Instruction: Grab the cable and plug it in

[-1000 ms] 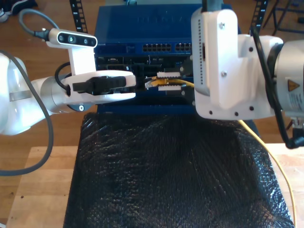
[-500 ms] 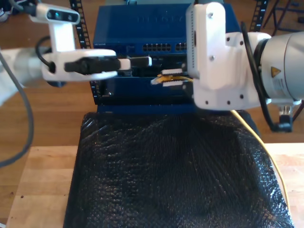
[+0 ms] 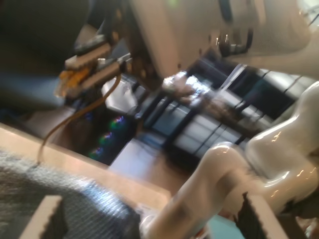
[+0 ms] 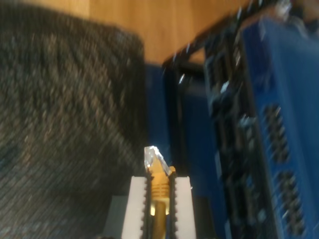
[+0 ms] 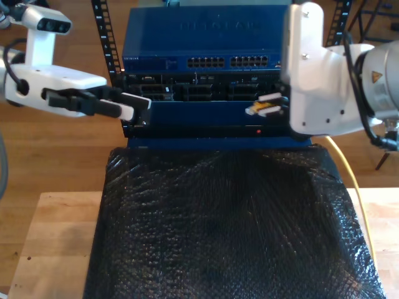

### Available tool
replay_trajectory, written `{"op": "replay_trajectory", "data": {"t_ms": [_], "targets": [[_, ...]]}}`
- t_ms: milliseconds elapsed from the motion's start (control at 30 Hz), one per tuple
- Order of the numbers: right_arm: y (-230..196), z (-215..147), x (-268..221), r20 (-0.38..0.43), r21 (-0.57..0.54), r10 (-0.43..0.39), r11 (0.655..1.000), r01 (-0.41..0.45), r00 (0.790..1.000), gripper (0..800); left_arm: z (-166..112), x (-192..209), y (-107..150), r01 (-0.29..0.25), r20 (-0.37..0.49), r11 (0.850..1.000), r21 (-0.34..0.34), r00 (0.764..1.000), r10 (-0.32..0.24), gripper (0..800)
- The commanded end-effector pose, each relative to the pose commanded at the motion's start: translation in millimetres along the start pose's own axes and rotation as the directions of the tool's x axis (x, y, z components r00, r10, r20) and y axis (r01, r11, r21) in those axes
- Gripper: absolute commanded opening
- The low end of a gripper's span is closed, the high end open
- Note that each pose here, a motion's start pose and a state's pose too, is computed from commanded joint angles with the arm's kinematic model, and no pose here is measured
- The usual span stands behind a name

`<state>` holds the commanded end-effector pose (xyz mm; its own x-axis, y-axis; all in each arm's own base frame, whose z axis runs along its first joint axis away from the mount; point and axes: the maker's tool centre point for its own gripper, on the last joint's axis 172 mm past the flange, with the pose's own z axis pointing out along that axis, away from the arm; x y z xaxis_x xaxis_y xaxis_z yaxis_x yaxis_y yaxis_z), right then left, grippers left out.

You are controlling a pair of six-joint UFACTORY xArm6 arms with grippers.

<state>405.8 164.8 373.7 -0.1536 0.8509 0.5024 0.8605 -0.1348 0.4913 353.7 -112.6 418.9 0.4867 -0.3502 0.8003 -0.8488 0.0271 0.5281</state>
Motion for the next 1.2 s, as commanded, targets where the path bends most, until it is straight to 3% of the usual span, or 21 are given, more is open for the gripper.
{"op": "replay_trajectory", "data": {"t_ms": [300, 567, 700, 767, 933, 1100, 1200], "targets": [[-15, 22, -58, 0.112, 0.094, 0.086, 0.991, -0.097, 0.990, 0, -32, -50, 6, -0.070, 0.192, 0.990, 0.120, 0.980, 0.047, 798], [-17, 47, -90, 0.223, 0.155, 0.097, 0.979, -0.133, 0.970, 0, -99, -112, 17, -0.206, 0.406, 0.959, 0.193, 0.907, 0.113, 798], [-20, 52, -97, 0.242, 0.171, 0.089, 0.976, -0.133, 0.966, 0, -130, -157, 36, -0.219, 0.473, 0.953, 0.209, 0.876, 0.098, 798], [-23, 54, -101, 0.252, 0.180, 0.082, 0.975, -0.130, 0.964, 0, -133, -183, 46, -0.214, 0.490, 0.958, 0.192, 0.866, 0.095, 799], [-30, 60, -108, 0.267, 0.201, 0.075, 0.971, -0.132, 0.961, 0, -123, -237, 76, -0.292, 0.531, 0.951, 0.098, 0.824, 0.199, 799], [-35, 67, -114, 0.275, 0.219, 0.078, 0.965, -0.142, 0.958, 0, -128, -289, 105, -0.270, 0.554, 0.962, 0.041, 0.808, 0.203, 799], [-37, 70, -117, 0.282, 0.229, 0.075, 0.963, -0.143, 0.957, 0, -127, -313, 114, -0.290, 0.560, 0.957, -0.007, 0.792, 0.244, 799]]}}
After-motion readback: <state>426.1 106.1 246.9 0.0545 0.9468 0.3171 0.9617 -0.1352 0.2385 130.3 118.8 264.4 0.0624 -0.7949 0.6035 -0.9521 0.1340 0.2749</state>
